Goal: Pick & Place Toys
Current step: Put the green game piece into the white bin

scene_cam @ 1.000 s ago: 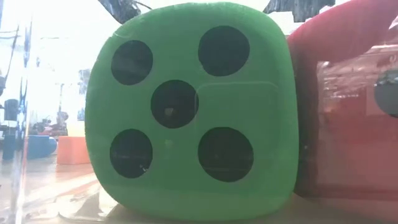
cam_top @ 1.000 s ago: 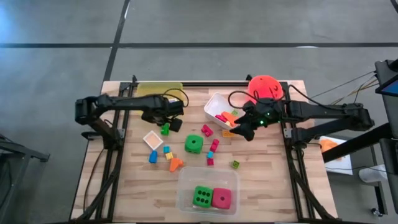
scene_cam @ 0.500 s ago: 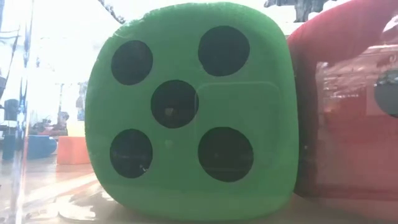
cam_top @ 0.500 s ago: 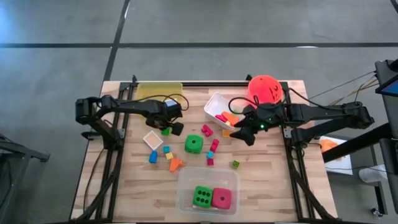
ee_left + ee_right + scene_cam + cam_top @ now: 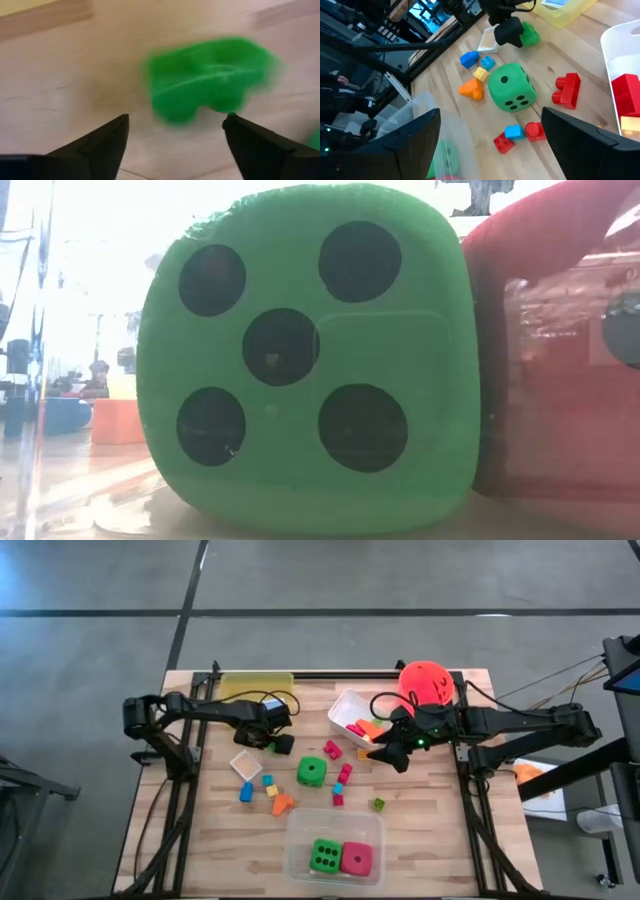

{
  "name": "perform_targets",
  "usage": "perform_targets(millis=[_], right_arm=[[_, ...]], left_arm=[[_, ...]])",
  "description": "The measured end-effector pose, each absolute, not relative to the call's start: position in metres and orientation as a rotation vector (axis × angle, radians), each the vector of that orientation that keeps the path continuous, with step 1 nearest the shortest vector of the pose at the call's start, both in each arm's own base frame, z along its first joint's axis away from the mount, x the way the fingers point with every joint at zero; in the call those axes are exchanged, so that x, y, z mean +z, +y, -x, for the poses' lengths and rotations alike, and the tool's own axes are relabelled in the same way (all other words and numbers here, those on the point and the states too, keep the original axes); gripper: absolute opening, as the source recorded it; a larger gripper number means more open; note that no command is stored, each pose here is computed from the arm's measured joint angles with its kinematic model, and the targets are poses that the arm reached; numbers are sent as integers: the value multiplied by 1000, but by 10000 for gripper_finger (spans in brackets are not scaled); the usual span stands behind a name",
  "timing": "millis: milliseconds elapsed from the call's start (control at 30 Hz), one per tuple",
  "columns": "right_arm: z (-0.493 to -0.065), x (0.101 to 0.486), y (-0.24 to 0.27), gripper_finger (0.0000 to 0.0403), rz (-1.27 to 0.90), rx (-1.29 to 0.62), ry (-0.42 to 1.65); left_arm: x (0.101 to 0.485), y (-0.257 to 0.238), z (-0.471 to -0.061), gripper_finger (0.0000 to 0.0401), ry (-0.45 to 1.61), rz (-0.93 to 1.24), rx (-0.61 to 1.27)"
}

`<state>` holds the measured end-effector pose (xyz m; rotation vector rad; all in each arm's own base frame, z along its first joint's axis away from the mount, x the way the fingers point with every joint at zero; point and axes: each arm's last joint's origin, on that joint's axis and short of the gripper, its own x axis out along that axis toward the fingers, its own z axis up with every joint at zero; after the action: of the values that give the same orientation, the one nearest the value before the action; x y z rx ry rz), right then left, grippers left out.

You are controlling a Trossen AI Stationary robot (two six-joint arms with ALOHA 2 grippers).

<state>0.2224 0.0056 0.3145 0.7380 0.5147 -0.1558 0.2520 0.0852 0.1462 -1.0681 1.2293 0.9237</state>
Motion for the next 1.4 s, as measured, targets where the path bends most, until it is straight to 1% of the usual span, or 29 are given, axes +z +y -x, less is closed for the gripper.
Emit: perform_targets(millis=[133,267,400,533,633,833,1000,1067,1167,1267,1333,1400], right_arm=[[-222,314,6,337,-743,-157,515],[-222,314,6,337,-761,-162,514],[-222,314,6,337,-761,-162,514],[-222,314,6,337,-761,-162,514],[-222,314,6,337,-761,-162,514],[-222,314,6,337,-761,-161,514],[-222,314,6,337,-761,-161,514],[-222,314,6,337,-761,-161,514],[-222,314,6,337,-769,-164,514],[-222,314,6,337,-789,-169,513],[-222,314,6,337,-791,-169,513],[-222,314,6,337,-792,-169,513]], left_arm=[[149,87,-256,272,1184,1072,902],[149,87,-256,255,1196,1036,880],[148,87,-255,253,1208,1003,862],[149,90,-256,253,1162,1097,938],[151,90,-258,253,1139,1179,950],[157,90,-264,253,1125,1246,899],[170,91,-273,253,1135,1175,766],[175,92,-275,253,1137,1180,760],[181,94,-278,253,1091,1283,847],[181,98,-277,253,993,1449,996],[181,101,-278,253,940,1499,1047],[180,102,-276,253,923,1504,1081]])
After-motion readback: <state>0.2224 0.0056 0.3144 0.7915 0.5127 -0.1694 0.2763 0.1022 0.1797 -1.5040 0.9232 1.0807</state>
